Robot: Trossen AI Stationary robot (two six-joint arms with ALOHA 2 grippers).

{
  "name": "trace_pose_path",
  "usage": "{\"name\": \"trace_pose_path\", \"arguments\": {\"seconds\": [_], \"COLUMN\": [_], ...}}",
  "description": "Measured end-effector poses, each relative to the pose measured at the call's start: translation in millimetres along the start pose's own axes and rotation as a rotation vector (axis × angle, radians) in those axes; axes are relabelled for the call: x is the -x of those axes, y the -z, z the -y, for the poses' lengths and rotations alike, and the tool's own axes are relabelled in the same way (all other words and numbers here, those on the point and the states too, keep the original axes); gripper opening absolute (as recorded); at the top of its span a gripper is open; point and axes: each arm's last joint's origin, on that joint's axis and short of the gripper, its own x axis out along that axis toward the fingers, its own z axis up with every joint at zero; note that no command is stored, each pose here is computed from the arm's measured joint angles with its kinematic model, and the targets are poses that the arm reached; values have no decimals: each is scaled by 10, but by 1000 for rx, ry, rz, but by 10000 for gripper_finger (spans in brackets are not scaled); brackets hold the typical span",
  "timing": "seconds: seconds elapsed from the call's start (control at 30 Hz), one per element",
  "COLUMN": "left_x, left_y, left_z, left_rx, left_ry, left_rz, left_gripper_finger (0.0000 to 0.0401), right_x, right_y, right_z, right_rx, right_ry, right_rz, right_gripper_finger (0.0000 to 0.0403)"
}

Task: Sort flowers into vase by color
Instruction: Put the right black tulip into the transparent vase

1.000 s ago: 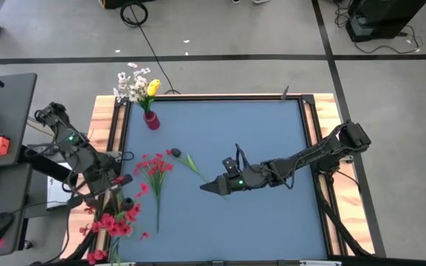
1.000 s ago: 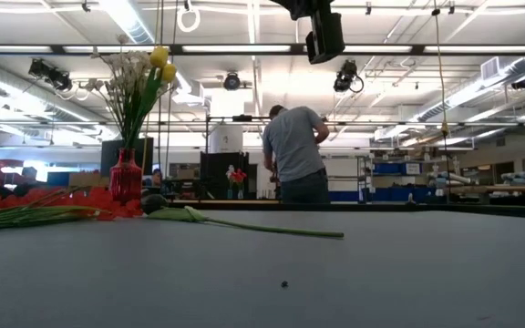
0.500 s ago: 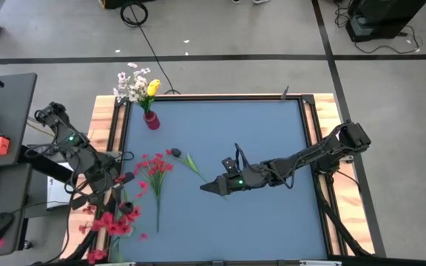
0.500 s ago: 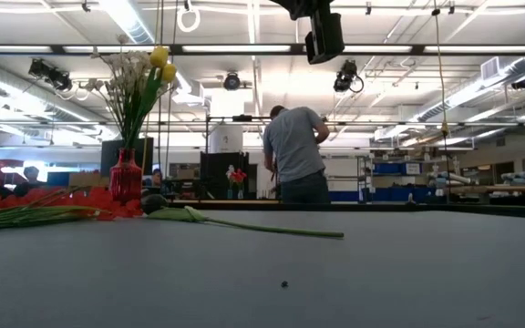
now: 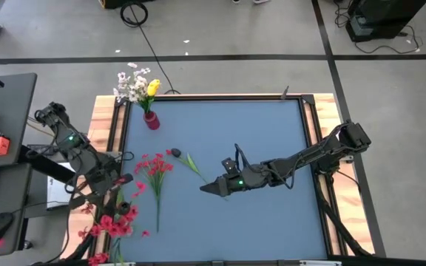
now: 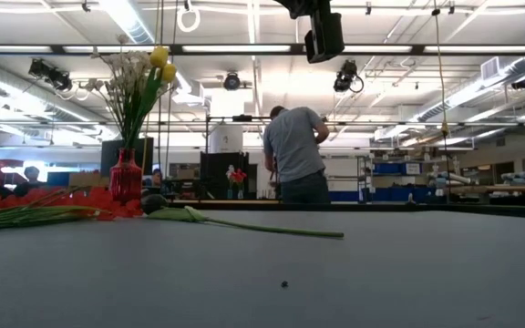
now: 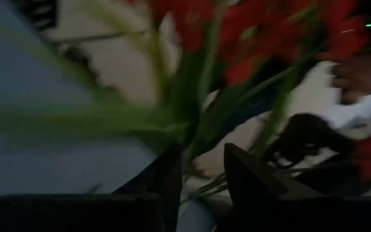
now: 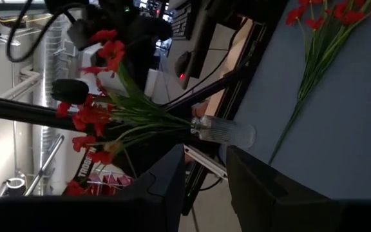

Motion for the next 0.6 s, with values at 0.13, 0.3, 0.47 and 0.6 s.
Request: {"name": "trace_pose_path", "arguments": {"seconds": [0.13, 0.3, 0.47, 0.6], "left_x": [-1, -6, -16, -75], "left_y": [55, -49, -93, -89], "left_z": [-37, 6, 23, 11], "left_rx": [73, 32, -30, -37], "left_ry": [-74, -11, 13, 31], "left_rz": [-40, 55, 90, 54], "left_gripper_finger": [148, 179, 179, 170], "right_x": [1, 4, 4, 4], "right_y": [4, 18, 18, 18], "right_z": [-1, -4, -4, -5], "right_rx": [2, 3, 3, 6], "right_ry": [0, -1, -1, -2], "right_rz": [-1, -5, -4, -4], "right_gripper_finger": [123, 123, 123, 123]}}
